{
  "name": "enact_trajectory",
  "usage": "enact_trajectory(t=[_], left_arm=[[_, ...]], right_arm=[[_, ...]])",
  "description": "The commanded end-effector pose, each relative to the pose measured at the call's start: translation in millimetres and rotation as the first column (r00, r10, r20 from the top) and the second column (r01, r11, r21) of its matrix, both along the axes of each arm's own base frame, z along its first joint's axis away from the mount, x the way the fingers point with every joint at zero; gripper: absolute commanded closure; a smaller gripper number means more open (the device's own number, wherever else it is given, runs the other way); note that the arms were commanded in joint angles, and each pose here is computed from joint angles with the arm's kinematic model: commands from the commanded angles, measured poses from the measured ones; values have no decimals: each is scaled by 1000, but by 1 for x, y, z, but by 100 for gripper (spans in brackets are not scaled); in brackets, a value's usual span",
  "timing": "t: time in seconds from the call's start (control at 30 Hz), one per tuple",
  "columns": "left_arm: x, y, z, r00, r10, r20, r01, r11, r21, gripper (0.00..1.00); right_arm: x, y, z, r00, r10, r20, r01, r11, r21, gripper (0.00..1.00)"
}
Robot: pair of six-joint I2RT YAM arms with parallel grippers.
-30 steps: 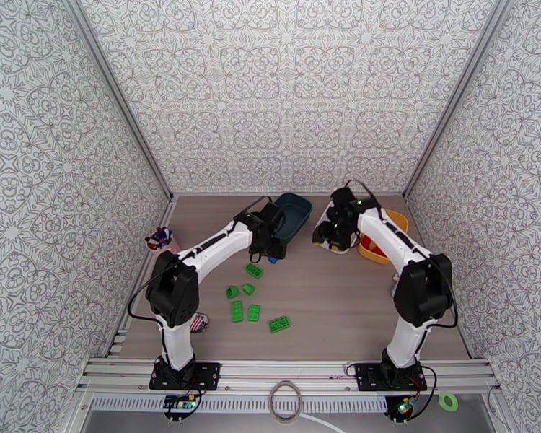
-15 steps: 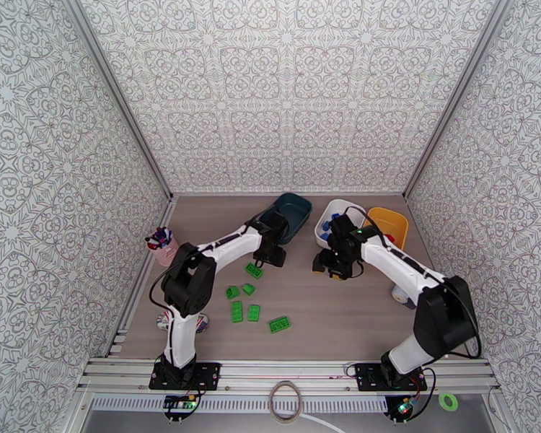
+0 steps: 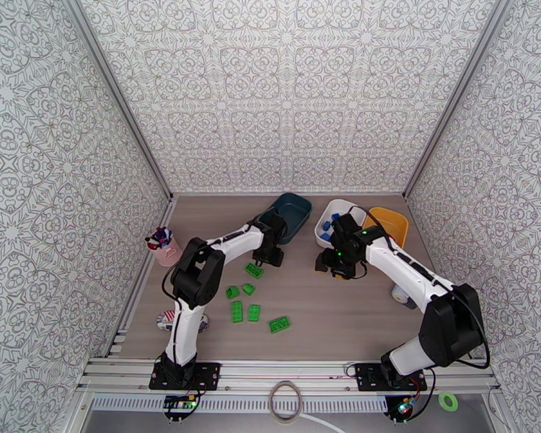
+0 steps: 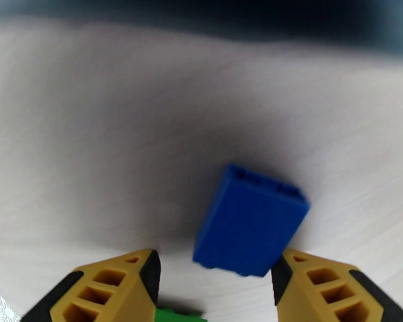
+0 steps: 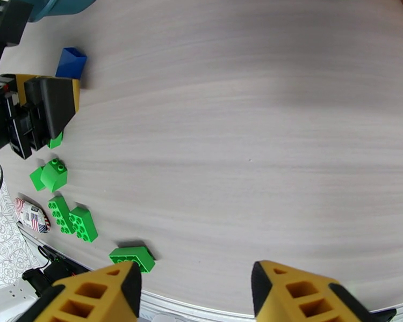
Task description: Sort the legos into containers by color
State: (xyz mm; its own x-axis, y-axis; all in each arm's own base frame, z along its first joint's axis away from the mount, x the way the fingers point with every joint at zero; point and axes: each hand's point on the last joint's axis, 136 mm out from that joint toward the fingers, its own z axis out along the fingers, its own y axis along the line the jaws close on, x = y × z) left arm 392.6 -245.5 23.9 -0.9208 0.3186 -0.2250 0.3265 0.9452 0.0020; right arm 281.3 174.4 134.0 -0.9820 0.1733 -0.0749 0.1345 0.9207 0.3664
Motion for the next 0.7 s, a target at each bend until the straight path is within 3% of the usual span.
enact_trajectory(t=[0.0,0.33,0.5,0.67], left_arm=[[9,-9,-6,999,-32,9,32,999,-1,39],[7,-14,-21,1000,-25,-14,26,1000,11,49],[4,-20,-13,999,-36,1,36,999,5,59],[-7,-28,5,999,-44,23,44,999,-13,63]], right_arm=[[4,-3,6,1000,8,9,-8,1000,-29,42],[2,-6,9,1000,17,7,-17,999,-46,43],[3,-9,11,1000,12,16,-12,998,-55,44],[7,-17,16,999,-11,41,14,998,-67,44]])
